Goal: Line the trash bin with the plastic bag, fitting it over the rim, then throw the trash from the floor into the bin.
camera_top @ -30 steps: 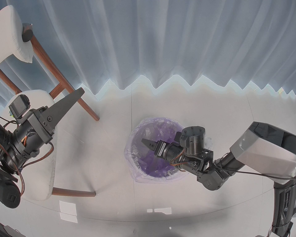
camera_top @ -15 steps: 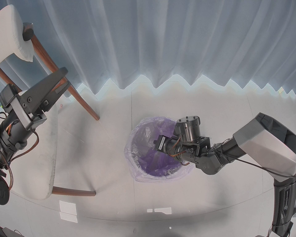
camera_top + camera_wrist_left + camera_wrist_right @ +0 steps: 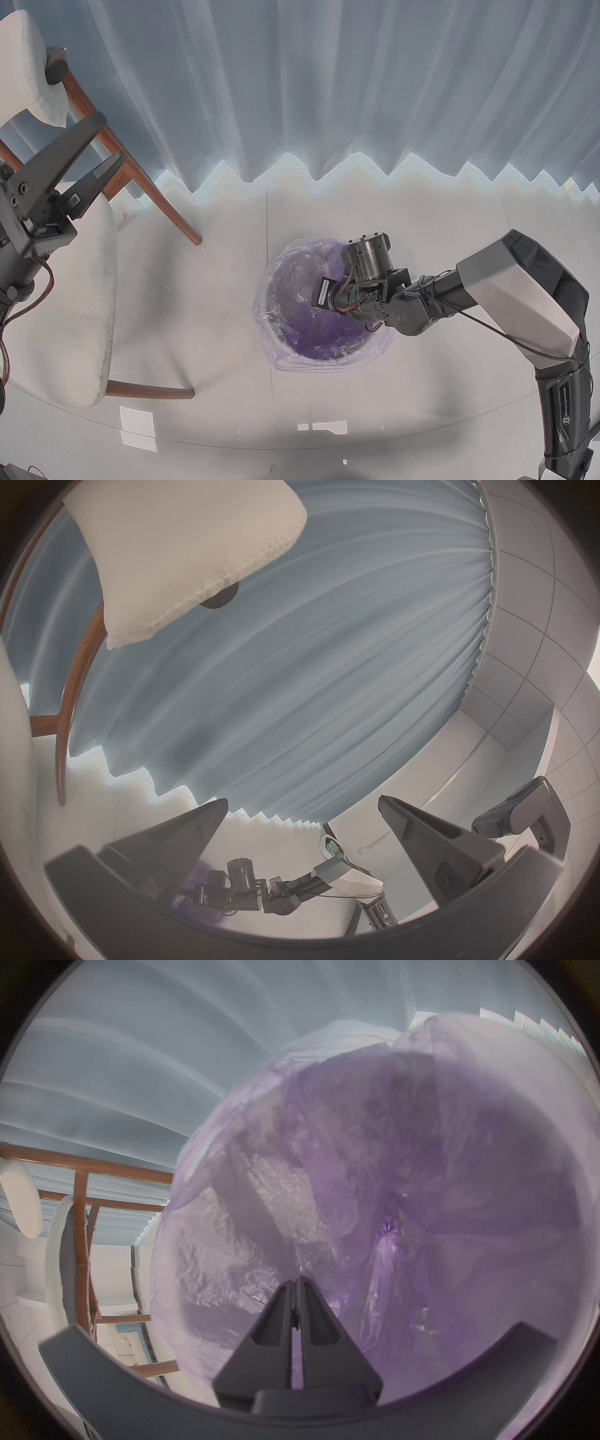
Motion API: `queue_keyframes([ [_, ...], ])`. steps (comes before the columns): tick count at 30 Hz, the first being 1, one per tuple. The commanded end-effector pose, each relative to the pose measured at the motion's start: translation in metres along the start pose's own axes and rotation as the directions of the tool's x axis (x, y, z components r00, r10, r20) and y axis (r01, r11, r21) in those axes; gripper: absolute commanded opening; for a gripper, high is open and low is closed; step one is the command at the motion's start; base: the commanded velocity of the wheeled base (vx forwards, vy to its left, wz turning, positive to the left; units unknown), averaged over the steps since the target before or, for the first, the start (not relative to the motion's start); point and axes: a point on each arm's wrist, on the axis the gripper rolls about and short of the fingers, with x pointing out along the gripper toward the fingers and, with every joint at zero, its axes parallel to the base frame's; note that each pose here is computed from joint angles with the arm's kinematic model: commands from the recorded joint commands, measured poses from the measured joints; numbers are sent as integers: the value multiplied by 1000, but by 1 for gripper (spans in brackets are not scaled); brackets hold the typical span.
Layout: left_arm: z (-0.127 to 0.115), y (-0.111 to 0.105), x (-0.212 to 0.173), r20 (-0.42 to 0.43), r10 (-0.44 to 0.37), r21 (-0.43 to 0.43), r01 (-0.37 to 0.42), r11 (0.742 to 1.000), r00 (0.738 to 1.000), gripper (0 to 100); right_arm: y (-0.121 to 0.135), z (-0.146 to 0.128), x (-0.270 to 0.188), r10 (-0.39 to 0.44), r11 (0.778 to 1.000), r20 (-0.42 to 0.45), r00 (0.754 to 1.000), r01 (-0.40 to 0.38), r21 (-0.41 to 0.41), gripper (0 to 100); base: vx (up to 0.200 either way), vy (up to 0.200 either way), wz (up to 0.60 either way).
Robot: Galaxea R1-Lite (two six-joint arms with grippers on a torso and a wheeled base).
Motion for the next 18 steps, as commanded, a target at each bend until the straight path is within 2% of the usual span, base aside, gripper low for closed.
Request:
queue_keyframes([
  [1, 0, 0, 0, -1, -1, -1, 1, 1000, 1000, 100, -5, 3, 21, -11, 1000, 17, 1000, 11, -16, 0, 0, 0, 0],
  [5, 0, -1, 0, 1, -2, 0, 2, 1000, 1000, 100, -3, 14, 30, -7, 1000, 83, 997, 7, -7, 0, 0, 0, 0],
  [12, -1, 0, -1, -3, 1, -1, -1, 1000, 1000, 100, 5, 24, 27, 27, 1000, 132, 991, -26, -8, 0, 0, 0, 0],
  [18, -1, 0, -1, -3, 1, -1, -1, 1000, 1000, 100, 23, 38, -4, 50, 998, 168, 984, -54, 21, 0, 0, 0, 0],
])
